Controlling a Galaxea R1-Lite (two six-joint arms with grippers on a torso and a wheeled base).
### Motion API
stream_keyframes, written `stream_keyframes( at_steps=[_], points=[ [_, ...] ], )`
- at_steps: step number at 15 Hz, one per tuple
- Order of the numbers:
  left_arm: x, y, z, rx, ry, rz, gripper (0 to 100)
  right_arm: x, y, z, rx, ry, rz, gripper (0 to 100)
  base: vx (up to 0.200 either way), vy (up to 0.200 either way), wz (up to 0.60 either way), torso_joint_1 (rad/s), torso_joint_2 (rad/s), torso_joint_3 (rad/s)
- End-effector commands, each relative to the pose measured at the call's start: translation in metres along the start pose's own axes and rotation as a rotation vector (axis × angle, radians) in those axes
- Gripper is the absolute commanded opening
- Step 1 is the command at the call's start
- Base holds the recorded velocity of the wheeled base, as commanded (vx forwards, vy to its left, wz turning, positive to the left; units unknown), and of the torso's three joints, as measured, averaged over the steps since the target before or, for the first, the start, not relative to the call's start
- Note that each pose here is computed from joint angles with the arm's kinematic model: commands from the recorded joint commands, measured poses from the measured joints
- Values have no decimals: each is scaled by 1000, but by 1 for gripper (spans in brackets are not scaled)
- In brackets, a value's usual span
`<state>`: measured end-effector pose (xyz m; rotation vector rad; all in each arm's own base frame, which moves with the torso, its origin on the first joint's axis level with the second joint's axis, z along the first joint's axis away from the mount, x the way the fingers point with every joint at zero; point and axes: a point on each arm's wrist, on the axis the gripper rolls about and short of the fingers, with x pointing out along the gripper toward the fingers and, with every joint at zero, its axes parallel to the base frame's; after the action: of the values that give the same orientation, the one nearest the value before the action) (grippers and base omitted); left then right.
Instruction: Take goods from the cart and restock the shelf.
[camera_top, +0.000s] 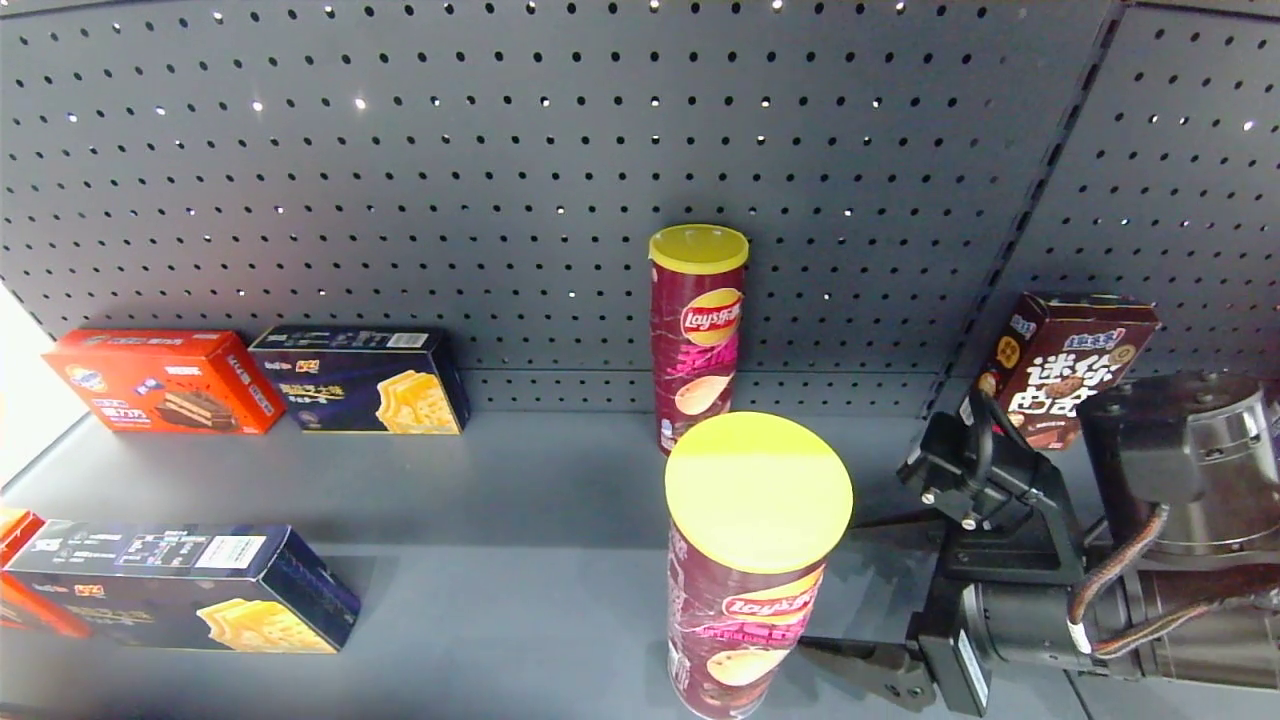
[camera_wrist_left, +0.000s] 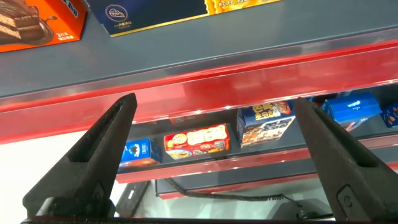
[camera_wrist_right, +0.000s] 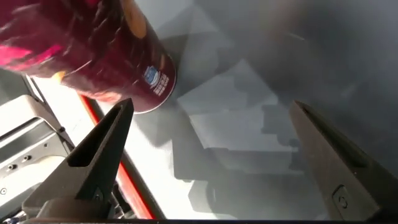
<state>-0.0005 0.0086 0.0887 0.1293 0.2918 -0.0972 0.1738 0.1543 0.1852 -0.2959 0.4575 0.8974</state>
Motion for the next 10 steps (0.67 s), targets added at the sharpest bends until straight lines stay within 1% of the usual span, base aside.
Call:
stream_keyframes(
  at_steps=[1, 4, 6, 7, 10],
  points=[
    [0, 0, 0, 0, 0, 1, 100, 6, -4, 1, 5, 9, -14, 100, 0, 0, 0, 0, 0, 0],
    [0, 0, 0, -1, 2, 1, 100, 9, -4, 3, 4, 8, -13, 100, 0, 0, 0, 0, 0, 0],
    [0, 0, 0, -19, 0, 1, 100, 9, -2, 3, -1, 10, -3, 100, 0, 0, 0, 0, 0, 0],
    [0, 0, 0, -22, 0, 3, 100, 9, 1, 3, -5, 11, 5, 100, 0, 0, 0, 0, 0, 0],
    [0, 0, 0, -22, 2, 3, 100, 10, 5, 3, -15, 13, 24, 100, 0, 0, 0, 0, 0, 0]
  ],
)
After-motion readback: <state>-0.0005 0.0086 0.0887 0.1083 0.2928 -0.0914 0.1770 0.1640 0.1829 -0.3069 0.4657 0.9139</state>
